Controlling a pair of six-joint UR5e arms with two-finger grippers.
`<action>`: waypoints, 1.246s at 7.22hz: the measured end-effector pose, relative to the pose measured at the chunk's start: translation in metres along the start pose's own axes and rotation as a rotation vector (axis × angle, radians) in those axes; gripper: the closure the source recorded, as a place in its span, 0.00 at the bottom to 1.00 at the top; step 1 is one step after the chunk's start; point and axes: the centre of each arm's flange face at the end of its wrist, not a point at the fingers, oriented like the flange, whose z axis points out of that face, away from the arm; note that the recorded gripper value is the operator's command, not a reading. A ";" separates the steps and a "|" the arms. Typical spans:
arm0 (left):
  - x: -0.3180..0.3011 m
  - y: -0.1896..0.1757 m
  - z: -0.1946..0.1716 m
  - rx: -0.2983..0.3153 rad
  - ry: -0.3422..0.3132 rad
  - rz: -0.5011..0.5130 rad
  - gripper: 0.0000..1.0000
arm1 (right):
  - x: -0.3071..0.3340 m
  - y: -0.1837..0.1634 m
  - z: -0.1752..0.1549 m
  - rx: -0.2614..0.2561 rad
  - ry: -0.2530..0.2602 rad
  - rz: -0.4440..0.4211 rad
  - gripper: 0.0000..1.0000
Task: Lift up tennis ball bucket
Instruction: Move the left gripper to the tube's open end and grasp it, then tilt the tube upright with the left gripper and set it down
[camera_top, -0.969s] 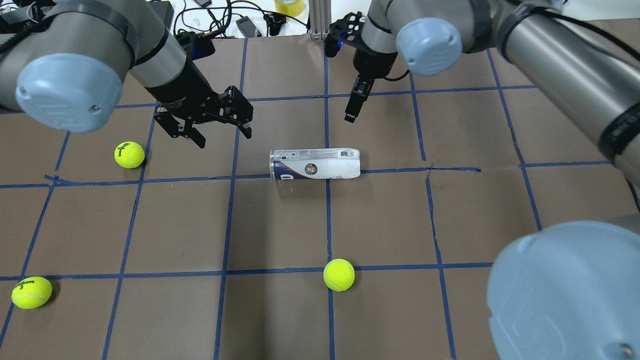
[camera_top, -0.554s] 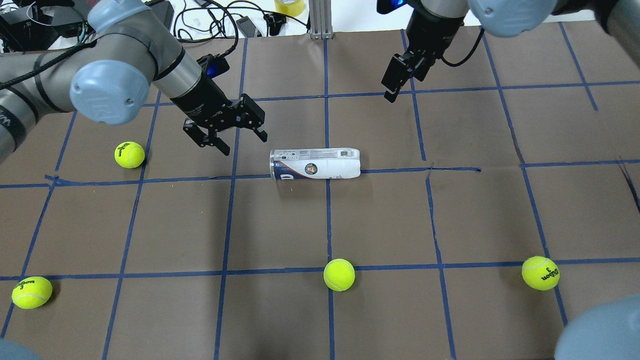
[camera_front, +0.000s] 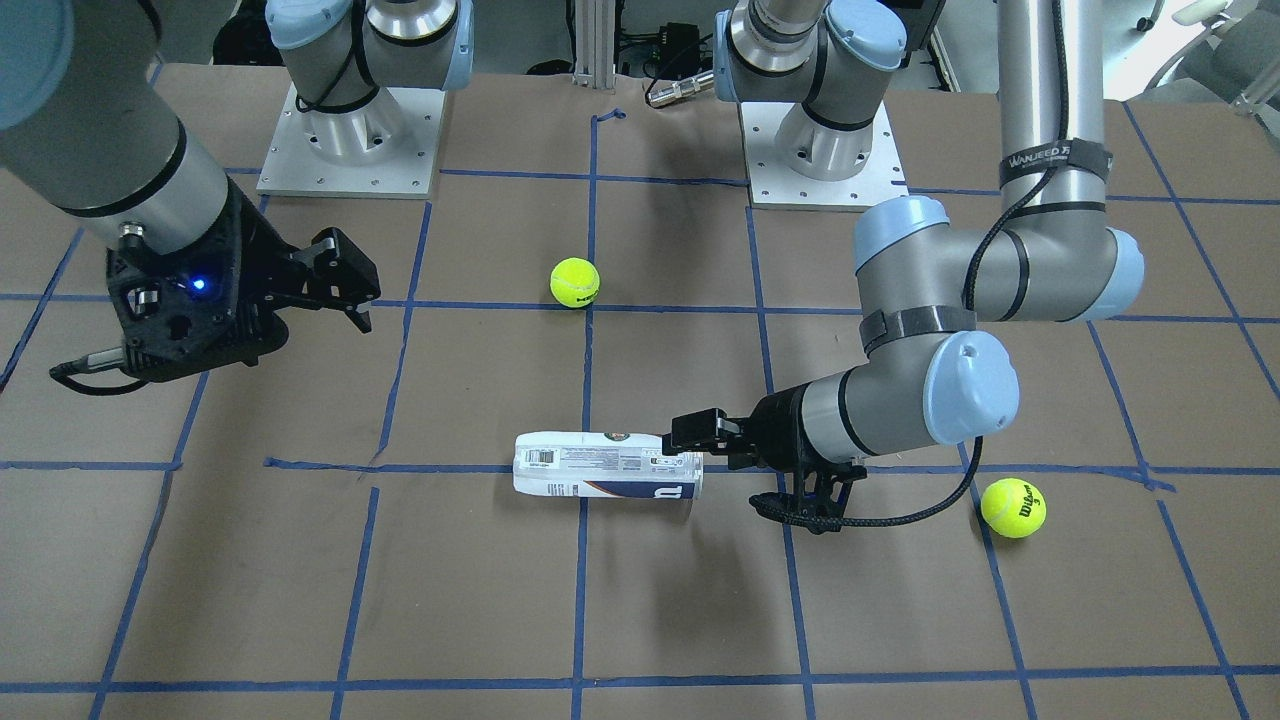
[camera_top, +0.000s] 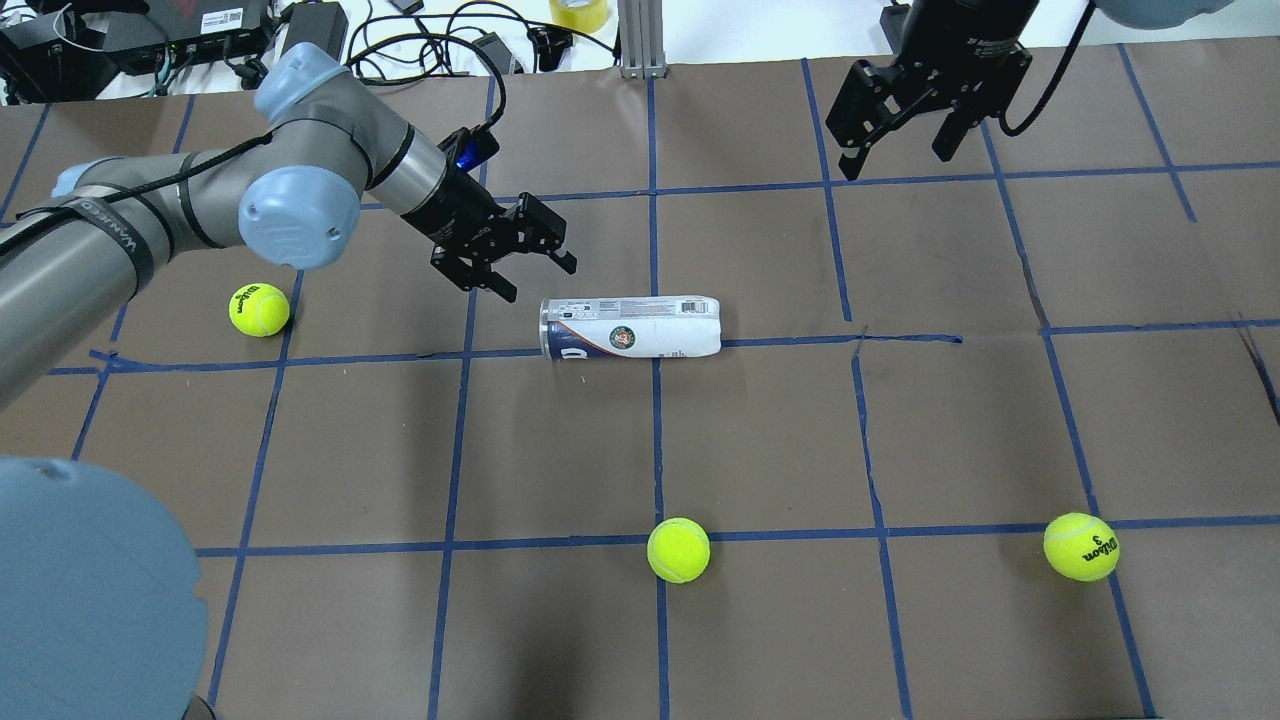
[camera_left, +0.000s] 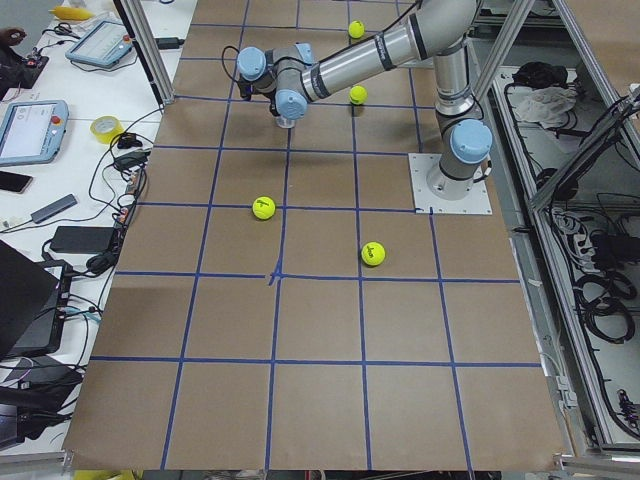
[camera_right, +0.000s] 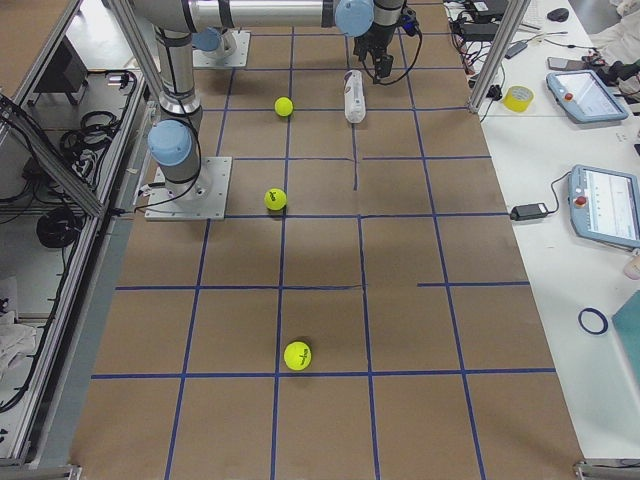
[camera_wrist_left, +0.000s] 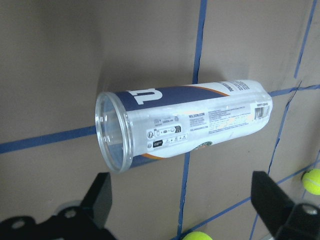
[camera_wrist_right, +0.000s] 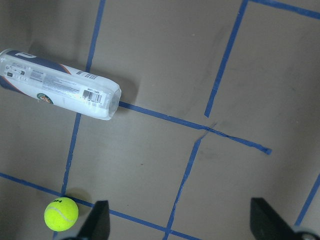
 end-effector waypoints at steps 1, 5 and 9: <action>-0.006 -0.004 0.015 -0.018 0.042 -0.006 0.06 | 0.007 -0.001 -0.004 0.024 0.008 0.033 0.00; -0.021 -0.009 0.049 -0.061 0.132 0.020 1.00 | 0.028 -0.013 -0.014 0.104 0.195 0.043 0.00; 0.008 -0.009 0.025 -0.020 0.121 -0.102 1.00 | 0.035 -0.004 -0.018 0.079 0.208 0.060 0.00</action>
